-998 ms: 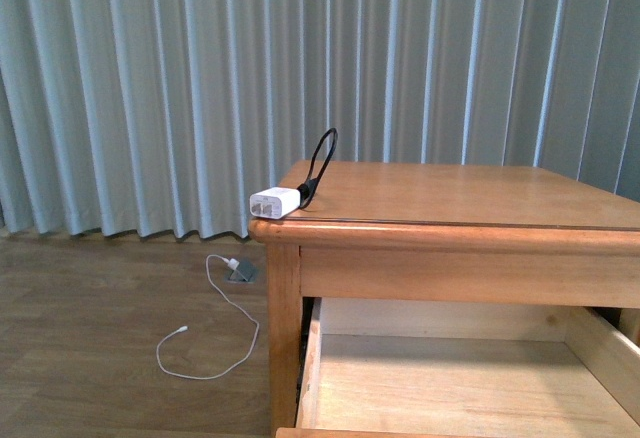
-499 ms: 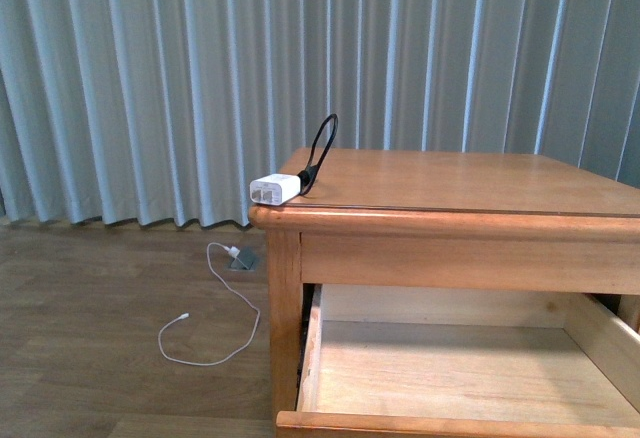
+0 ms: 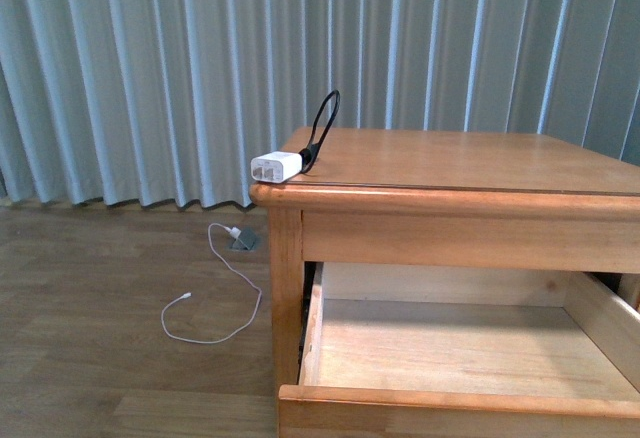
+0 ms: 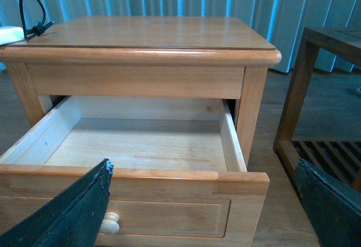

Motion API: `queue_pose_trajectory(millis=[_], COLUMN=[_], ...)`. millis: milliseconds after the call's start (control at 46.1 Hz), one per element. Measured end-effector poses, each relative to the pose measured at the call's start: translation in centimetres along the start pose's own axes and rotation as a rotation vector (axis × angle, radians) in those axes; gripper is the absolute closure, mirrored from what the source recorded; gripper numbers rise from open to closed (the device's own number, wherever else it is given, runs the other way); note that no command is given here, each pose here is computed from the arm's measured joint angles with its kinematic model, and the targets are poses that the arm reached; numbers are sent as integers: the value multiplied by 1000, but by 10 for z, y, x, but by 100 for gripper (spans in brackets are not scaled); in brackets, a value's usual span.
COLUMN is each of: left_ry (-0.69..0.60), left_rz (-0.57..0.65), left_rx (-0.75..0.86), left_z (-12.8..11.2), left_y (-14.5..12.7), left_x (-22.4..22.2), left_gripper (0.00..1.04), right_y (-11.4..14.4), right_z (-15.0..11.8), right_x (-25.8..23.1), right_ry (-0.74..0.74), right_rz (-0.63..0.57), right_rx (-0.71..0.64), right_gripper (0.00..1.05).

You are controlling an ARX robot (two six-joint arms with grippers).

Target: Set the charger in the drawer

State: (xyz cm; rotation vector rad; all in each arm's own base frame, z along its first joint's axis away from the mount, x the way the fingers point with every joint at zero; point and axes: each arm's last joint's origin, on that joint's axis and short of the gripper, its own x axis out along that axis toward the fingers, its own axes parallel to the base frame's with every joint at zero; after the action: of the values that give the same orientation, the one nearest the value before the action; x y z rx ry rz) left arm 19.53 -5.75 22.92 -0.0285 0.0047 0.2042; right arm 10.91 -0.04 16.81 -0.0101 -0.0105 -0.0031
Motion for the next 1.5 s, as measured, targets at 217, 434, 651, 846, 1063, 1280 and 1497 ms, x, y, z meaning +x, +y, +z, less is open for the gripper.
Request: queue_pose_trajectory(millis=[217,434,651,846,1063,1280,1497], left_ry=[75,86,63,62,92,109,107], left_rz=[-152,-265,-305,-338,-345,-356,-351], left_rx=[82,85,82,62,41,27,27], left_z=[3,1,2,0,-13,-17,-16], left_y=[-55,-101,-131,-153,-168,-172,-174], left_x=[65,120,161,188,210,217,220], left_gripper=[6,6,6,6,6,7,38], right_y=[0,0,0,0,0,0,0], right_z=[0,0,0,0,0,0,0], right_x=[0,0,0,0,0,0,0], right_ry=[0,0,0,0,0,0,0], right_rz=[0,0,0,0,0,0,0], right_rx=[0,0,0,0,0,0,0], right_gripper=[8,8,8,8,8,8,8])
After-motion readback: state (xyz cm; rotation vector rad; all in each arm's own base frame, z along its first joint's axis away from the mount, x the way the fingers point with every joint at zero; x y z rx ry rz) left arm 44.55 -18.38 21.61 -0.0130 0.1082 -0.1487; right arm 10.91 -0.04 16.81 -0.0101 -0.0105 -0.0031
